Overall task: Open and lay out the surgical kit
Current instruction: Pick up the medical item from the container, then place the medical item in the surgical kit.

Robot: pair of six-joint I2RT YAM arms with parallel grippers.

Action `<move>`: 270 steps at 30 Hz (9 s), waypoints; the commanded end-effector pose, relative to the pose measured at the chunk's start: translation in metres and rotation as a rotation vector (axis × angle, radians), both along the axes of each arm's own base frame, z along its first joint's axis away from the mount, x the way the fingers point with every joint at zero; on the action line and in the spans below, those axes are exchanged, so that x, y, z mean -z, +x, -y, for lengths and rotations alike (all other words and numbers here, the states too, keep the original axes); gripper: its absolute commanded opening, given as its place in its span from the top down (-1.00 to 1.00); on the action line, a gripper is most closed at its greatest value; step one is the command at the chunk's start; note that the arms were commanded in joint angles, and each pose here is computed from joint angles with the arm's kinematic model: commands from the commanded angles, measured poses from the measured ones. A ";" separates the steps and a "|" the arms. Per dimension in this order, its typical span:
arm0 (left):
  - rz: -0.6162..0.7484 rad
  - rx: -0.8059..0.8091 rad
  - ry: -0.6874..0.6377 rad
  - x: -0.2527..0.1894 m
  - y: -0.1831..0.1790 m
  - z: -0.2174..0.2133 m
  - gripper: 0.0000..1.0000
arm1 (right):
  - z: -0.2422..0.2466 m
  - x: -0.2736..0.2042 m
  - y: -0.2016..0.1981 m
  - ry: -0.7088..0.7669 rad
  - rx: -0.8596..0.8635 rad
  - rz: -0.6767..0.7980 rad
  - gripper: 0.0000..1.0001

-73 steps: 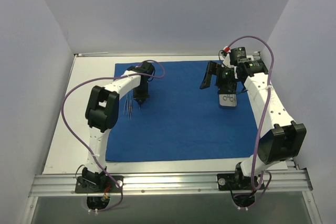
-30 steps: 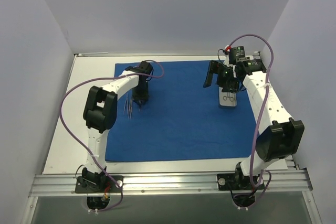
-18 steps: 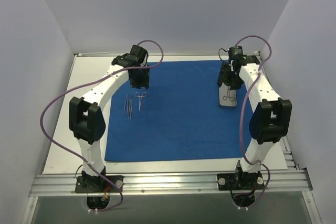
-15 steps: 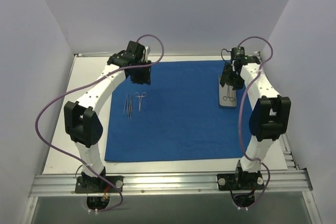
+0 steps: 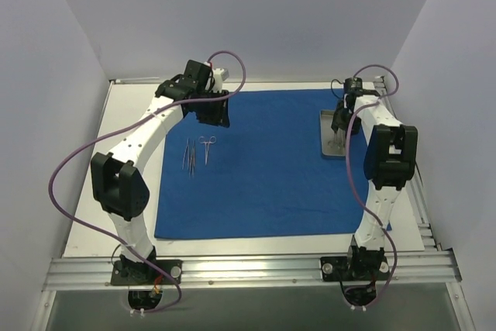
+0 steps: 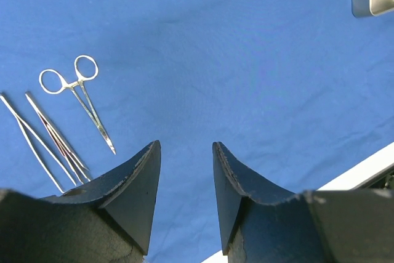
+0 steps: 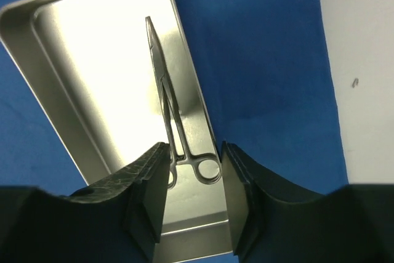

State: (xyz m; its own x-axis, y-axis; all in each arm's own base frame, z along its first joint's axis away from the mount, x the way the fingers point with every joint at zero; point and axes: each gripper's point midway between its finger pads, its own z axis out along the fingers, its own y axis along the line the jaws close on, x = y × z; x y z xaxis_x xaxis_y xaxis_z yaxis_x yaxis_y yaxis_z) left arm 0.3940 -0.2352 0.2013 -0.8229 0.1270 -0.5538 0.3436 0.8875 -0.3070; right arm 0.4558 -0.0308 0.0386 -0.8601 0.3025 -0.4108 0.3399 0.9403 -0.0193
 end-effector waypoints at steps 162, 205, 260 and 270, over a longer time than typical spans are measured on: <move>-0.508 0.613 -0.511 -0.027 -0.201 0.078 0.90 | -0.260 -0.200 -0.199 -0.201 -1.522 0.592 0.03; -0.511 0.745 -0.501 -0.025 -0.230 0.105 0.80 | -0.274 -0.143 -0.220 -0.298 -1.864 0.538 0.52; -0.200 -0.334 -0.531 -0.105 -0.063 0.041 -0.88 | -0.244 -0.200 -0.140 -0.170 -0.737 0.642 1.00; -0.254 -0.533 -0.342 -0.084 -0.056 0.053 -0.87 | -0.256 -0.199 -0.141 -0.196 -0.747 0.637 1.00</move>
State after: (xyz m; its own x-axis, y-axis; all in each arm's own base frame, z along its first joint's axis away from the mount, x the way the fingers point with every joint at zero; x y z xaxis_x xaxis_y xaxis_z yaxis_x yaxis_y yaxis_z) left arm 0.3402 -0.2948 0.2796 -0.8669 -0.4217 -0.2657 -0.1566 0.7366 -0.6580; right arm 0.3069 0.2212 0.2169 -0.4298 -0.4000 -0.8095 -0.3914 0.8904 -0.2322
